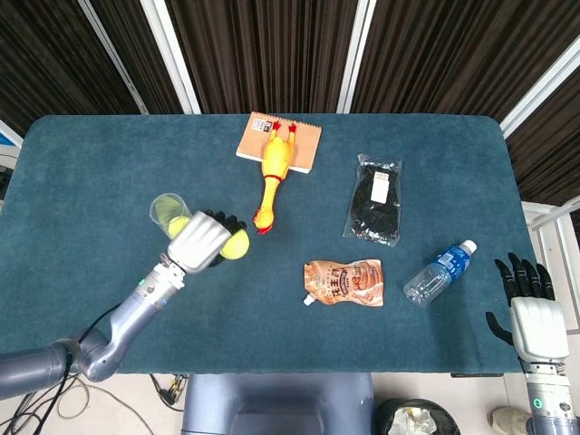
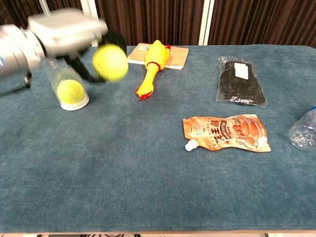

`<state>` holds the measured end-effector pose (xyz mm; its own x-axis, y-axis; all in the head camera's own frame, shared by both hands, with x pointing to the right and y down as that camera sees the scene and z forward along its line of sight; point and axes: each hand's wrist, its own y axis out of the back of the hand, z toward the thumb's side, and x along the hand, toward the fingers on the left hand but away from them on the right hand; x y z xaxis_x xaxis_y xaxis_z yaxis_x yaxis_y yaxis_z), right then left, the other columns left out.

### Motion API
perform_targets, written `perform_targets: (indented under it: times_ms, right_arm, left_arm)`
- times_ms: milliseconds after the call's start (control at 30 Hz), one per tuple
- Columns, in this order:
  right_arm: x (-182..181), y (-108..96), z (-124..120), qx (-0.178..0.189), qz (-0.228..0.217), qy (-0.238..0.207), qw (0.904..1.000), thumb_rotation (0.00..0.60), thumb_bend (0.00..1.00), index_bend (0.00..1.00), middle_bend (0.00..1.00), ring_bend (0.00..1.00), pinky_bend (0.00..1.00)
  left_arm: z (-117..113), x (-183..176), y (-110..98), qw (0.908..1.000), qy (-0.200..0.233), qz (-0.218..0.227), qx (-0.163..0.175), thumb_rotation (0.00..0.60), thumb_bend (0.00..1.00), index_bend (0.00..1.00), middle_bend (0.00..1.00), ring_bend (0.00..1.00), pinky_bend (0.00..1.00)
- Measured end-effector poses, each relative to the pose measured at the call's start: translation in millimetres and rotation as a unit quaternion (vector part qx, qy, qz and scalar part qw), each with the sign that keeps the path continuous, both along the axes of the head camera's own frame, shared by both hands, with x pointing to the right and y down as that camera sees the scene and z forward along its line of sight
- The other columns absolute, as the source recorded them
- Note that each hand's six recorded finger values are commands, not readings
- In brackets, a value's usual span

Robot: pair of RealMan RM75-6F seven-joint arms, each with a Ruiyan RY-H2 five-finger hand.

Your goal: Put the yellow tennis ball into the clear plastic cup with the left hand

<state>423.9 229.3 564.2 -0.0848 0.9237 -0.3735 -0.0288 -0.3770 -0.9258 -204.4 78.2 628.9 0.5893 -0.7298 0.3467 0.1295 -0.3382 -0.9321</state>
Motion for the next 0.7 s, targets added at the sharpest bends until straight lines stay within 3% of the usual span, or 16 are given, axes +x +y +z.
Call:
perform_targets:
  times_ms: [333, 700]
  right_arm:
    - [-0.1, 0.6, 1.3, -0.003, 0.0, 0.002, 1.0, 0.6, 0.35, 0.11, 0.0, 0.01, 0.0]
    - [-2.1, 1.9, 4.4, -0.008, -0.003, 0.008, 0.9999, 0.6, 0.35, 0.11, 0.0, 0.01, 0.0]
  left_arm:
    - [-45.9, -46.3, -43.9, 0.9971, -0.007, -0.052, 0.054, 0.6, 0.35, 0.43, 0.49, 0.47, 0.62]
    - [-47.6, -89.8, -50.6, 0.9948, -0.036, -0.076, 0.058, 0.6, 0.35, 0.43, 0.48, 0.47, 0.62]
